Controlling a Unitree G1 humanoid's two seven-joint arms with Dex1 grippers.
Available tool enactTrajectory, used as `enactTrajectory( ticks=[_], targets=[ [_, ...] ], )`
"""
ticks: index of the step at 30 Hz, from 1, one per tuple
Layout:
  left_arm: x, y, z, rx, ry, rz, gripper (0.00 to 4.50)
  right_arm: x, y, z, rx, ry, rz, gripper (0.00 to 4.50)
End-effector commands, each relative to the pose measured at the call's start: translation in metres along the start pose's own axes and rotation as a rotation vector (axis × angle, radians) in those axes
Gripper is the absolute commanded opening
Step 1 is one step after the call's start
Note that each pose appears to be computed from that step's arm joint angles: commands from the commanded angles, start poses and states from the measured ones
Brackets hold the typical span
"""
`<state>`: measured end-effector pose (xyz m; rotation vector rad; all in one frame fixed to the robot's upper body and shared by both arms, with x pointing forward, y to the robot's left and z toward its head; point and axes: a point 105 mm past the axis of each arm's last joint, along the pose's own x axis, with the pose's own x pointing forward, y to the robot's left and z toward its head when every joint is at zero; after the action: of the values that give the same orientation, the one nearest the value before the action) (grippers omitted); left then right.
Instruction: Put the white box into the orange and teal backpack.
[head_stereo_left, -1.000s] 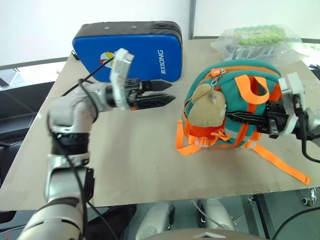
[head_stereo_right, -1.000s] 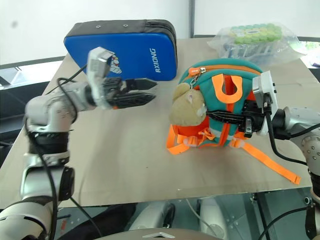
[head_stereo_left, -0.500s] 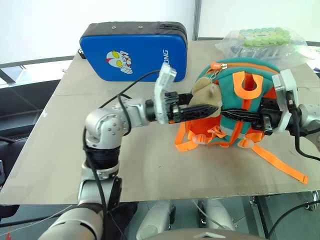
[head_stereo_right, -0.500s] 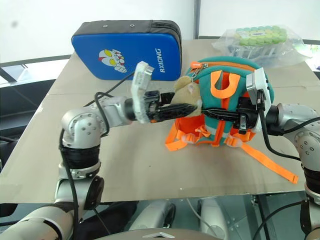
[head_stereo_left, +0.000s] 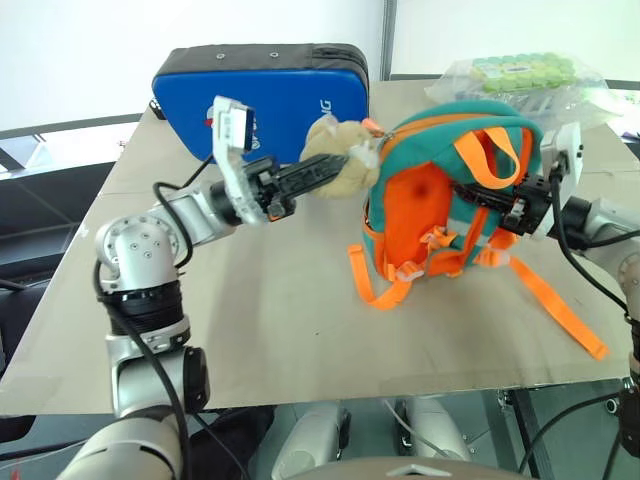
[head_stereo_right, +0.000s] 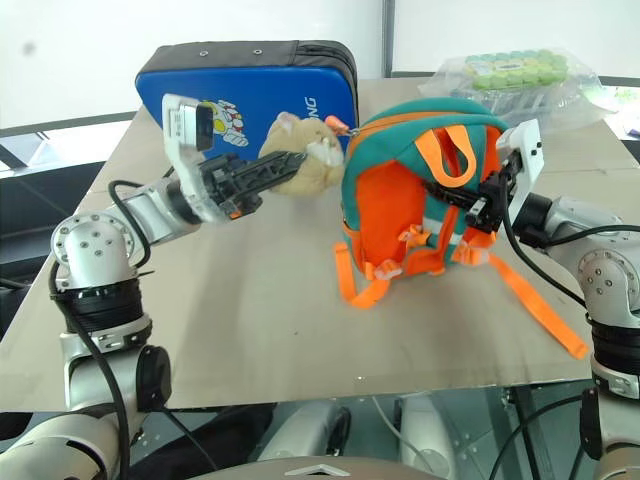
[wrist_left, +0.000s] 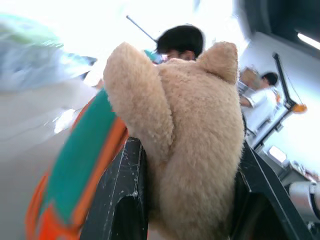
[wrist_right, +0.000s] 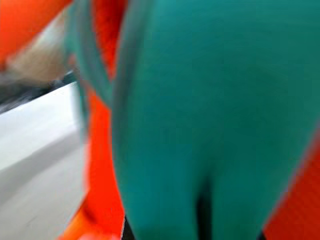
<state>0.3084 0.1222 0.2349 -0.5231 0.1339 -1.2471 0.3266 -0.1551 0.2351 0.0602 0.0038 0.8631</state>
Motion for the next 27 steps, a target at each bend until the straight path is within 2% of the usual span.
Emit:
enactTrajectory(
  ticks=[1, 6, 9, 12, 16, 20, 22, 23, 25, 27],
  targets=[
    [-0.027, 0.037, -0.047, -0.081, 0.079, 0.209, 1.14, -0.016, -0.028, 0.021, 0.050, -0.104, -0.172, 0.00],
    [-0.051, 0.067, -0.132, -0.220, 0.236, 0.430, 1.14, -0.023, -0.044, 0.032, 0.078, -0.167, -0.295, 0.00],
    [-0.051, 0.078, -0.157, -0.224, 0.251, 0.507, 1.14, -0.029, -0.050, 0.038, 0.085, -0.194, -0.341, 0.00],
    [-0.028, 0.076, -0.154, -0.183, 0.221, 0.465, 1.13, -0.034, -0.054, 0.042, 0.077, -0.216, -0.376, 0.00],
    [0.009, 0.074, -0.129, -0.037, 0.150, 0.380, 1.13, -0.032, -0.049, 0.055, 0.018, -0.286, -0.379, 0.00],
    [0.034, 0.072, -0.095, 0.117, 0.053, 0.325, 1.13, -0.028, -0.042, 0.043, -0.127, -0.201, -0.371, 0.00],
    [0.036, 0.067, -0.082, 0.215, 0.033, 0.298, 2.13, -0.033, -0.041, 0.037, -0.157, -0.199, -0.371, 0.69],
    [0.036, 0.063, -0.078, 0.247, 0.030, 0.277, 2.36, -0.035, -0.039, 0.034, -0.174, -0.191, -0.361, 0.94],
    [0.033, 0.050, -0.070, 0.348, 0.022, 0.227, 3.47, -0.042, -0.030, 0.019, -0.222, -0.127, -0.329, 1.99],
    [0.028, 0.040, -0.065, 0.426, 0.018, 0.205, 4.23, -0.054, -0.023, 0.005, -0.247, -0.066, -0.302, 2.76]
  ],
)
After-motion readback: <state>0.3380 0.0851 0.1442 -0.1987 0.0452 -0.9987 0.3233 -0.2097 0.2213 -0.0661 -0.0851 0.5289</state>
